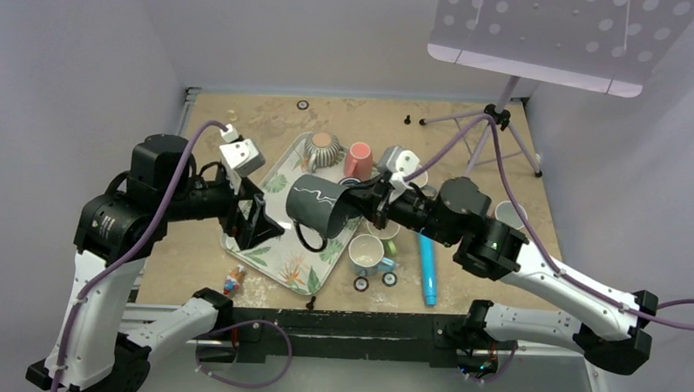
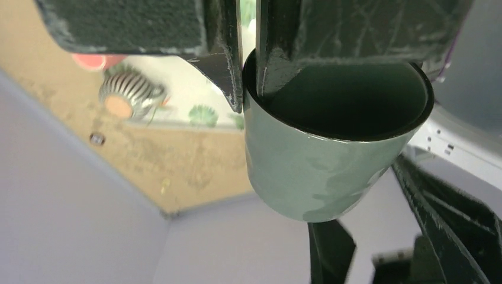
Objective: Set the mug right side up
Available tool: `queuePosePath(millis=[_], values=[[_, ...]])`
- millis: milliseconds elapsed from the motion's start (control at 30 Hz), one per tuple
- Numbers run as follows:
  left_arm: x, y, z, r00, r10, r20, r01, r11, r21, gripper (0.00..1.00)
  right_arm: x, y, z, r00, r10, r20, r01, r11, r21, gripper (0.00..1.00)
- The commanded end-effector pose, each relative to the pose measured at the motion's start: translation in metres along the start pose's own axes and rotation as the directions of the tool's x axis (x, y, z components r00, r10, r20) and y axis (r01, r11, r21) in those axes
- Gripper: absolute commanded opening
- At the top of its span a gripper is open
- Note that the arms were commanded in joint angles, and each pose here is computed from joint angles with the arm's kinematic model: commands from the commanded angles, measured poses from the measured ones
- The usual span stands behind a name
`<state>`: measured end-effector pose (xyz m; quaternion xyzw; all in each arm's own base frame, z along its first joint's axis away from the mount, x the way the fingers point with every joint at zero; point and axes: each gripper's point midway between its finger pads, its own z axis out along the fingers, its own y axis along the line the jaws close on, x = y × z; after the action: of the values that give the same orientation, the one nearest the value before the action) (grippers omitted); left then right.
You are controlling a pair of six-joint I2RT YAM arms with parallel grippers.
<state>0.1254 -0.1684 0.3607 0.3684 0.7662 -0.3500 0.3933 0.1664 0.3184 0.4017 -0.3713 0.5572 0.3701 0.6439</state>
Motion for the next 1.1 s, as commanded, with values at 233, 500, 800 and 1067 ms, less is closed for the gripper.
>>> queuePosePath(millis=[233, 500, 800, 1067], values=[[0.036, 0.101, -0.050, 0.953, 0.116, -0.280, -0.254, 0.812, -0.526, 1.00, 0.157, 0.060, -0.030, 0.684, 0.182, -0.706, -0.252, 0.968, 0.005, 0.00], [0.069, 0.108, -0.018, 0.922, 0.046, -0.386, -0.222, 0.877, -0.426, 1.00, 0.233, 0.090, -0.046, 0.403, 0.085, -0.911, -0.222, 0.975, -0.007, 0.00], [0.075, 0.112, -0.009, 0.915, 0.046, -0.401, -0.222, 0.887, -0.405, 1.00, 0.287, 0.076, -0.055, 0.210, 0.028, -0.977, -0.096, 0.995, 0.008, 0.00], [0.085, 0.115, -0.006, 0.904, 0.040, -0.425, -0.227, 0.888, -0.400, 1.00, 0.300, 0.056, -0.039, 0.188, 0.044, -0.981, 0.041, 0.998, 0.052, 0.10]])
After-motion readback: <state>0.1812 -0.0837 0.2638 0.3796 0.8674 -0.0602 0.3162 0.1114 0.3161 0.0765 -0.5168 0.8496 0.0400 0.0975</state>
